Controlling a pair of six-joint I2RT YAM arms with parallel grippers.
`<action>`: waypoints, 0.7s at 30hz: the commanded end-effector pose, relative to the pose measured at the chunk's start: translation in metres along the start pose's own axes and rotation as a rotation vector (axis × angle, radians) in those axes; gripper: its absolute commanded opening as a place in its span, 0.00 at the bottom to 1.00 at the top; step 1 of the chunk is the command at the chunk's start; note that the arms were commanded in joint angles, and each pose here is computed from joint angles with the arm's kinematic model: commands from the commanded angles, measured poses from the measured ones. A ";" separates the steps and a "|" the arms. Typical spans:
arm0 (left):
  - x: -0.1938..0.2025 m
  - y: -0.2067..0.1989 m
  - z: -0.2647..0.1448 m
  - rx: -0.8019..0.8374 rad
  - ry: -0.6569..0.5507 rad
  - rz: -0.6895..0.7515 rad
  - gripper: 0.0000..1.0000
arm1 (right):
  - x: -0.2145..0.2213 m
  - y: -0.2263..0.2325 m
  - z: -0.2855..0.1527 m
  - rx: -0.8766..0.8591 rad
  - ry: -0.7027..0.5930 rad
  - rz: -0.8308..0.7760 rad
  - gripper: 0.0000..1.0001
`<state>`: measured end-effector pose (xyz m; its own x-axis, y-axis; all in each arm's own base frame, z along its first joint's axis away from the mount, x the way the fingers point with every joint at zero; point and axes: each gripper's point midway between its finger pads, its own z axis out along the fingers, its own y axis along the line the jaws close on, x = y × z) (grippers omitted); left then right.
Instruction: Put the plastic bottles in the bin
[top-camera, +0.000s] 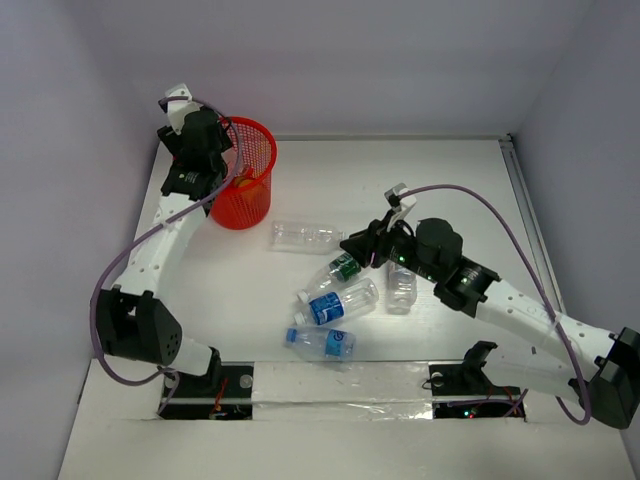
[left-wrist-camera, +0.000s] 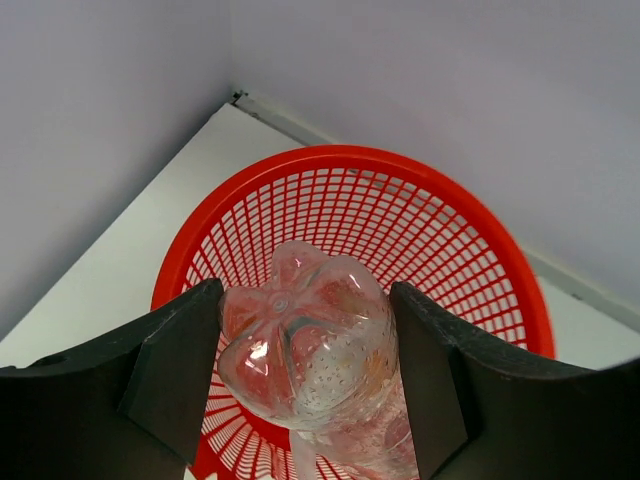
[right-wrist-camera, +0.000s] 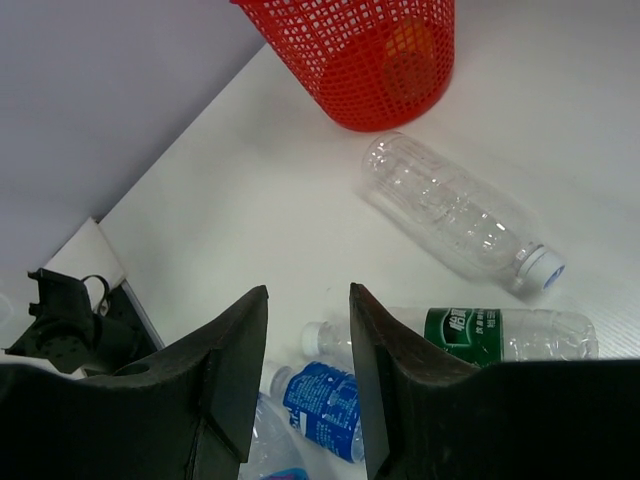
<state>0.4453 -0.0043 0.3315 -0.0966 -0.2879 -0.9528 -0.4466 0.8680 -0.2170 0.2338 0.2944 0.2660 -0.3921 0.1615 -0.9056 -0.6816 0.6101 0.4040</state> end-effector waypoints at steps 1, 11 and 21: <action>-0.025 0.002 0.002 -0.008 -0.064 0.017 0.48 | -0.010 0.001 0.000 0.003 -0.039 -0.007 0.44; -0.022 0.002 -0.002 0.005 -0.060 0.007 0.88 | -0.005 -0.020 0.007 0.114 -0.025 -0.005 0.46; -0.003 -0.051 -0.098 0.394 -0.004 -0.037 0.78 | -0.001 -0.073 0.003 0.361 -0.015 0.065 0.47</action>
<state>0.4035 -0.0488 0.3519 -0.0904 -0.2921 -0.9521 -0.2504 0.9320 -0.2621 0.2639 0.2717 0.2186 -0.4572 0.1391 -0.8784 -0.4933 0.7821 0.3807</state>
